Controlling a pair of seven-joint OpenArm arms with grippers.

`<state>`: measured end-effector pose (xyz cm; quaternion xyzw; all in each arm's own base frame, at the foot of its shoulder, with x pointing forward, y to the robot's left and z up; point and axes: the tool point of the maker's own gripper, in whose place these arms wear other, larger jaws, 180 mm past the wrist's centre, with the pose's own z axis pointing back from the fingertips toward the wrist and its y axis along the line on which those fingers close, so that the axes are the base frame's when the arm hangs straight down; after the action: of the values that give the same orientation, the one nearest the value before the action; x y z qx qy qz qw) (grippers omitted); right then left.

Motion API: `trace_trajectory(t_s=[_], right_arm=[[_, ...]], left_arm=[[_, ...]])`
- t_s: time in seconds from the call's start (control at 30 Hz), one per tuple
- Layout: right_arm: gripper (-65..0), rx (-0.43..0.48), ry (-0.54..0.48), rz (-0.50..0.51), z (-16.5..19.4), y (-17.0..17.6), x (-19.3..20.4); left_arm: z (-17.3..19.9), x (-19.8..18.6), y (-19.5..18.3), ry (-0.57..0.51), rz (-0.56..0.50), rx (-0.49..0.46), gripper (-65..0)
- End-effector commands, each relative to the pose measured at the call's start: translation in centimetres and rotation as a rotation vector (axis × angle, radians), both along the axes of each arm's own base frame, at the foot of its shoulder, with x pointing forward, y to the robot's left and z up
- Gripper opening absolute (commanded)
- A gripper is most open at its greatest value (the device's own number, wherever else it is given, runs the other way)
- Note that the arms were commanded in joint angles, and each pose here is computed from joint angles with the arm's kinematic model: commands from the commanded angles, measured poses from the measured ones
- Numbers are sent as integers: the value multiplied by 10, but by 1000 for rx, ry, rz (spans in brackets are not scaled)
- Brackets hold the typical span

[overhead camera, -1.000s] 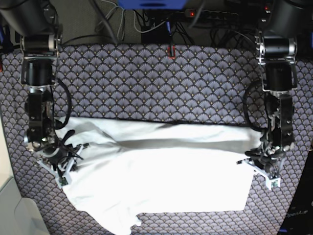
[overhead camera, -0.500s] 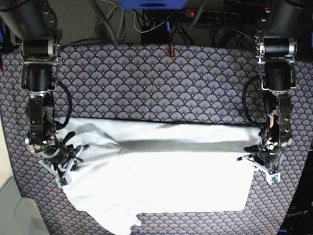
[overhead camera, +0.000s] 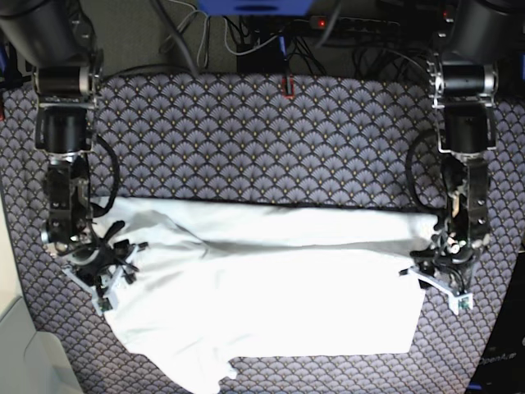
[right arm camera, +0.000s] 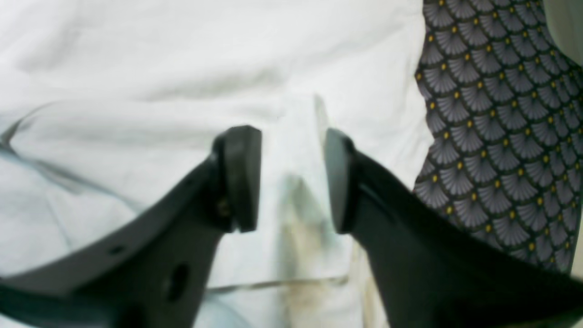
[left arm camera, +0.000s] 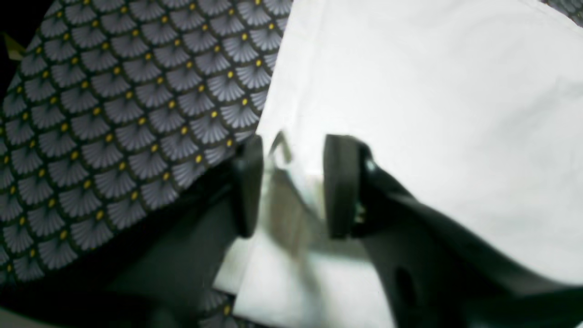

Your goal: Fold the T-shirt properly

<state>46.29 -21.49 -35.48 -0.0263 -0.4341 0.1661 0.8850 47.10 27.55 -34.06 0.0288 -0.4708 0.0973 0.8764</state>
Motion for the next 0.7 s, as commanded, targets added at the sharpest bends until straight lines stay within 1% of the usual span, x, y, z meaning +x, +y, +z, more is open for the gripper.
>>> trace_trajectory(t_s=[0.0, 0.03, 0.1, 0.17, 0.2, 0.27, 0.4, 0.5, 0.6, 0.67], right_arm=[[-357, -2, -76, -10, 27, -6, 15], [-335, -3, -76, -10, 27, -6, 15], [-320, -12, -78, -16, 29, -12, 14], [-322, -25, -83, -17, 32, -15, 11], [-322, -36, -68, -16, 27, -15, 3], [-322, -57, -85, 3, 32, -10, -7], [-322, -83, -120, 59, 34, 11, -42], [-321, -58, -113, 87, 25, 32, -65], [-321, -49, -81, 89, 11, 34, -76], [-321, -47, -71, 91, 7, 36, -78]], left_arm=[[30, 15, 7, -80, 7, 19, -331], [30, 15, 7, -82, 6, 19, -284], [33, 15, 9, -88, 7, 22, -219], [44, 15, 8, -112, 0, 32, -180], [49, 14, 6, -129, -8, 40, -168], [52, 5, 1, -147, -27, 54, -164], [56, -21, 2, -187, -16, 57, -164], [33, -43, 1, -143, -21, 61, -164], [7, -56, -3, -86, -18, 48, -164], [-2, -58, -4, -65, -13, 38, -164]])
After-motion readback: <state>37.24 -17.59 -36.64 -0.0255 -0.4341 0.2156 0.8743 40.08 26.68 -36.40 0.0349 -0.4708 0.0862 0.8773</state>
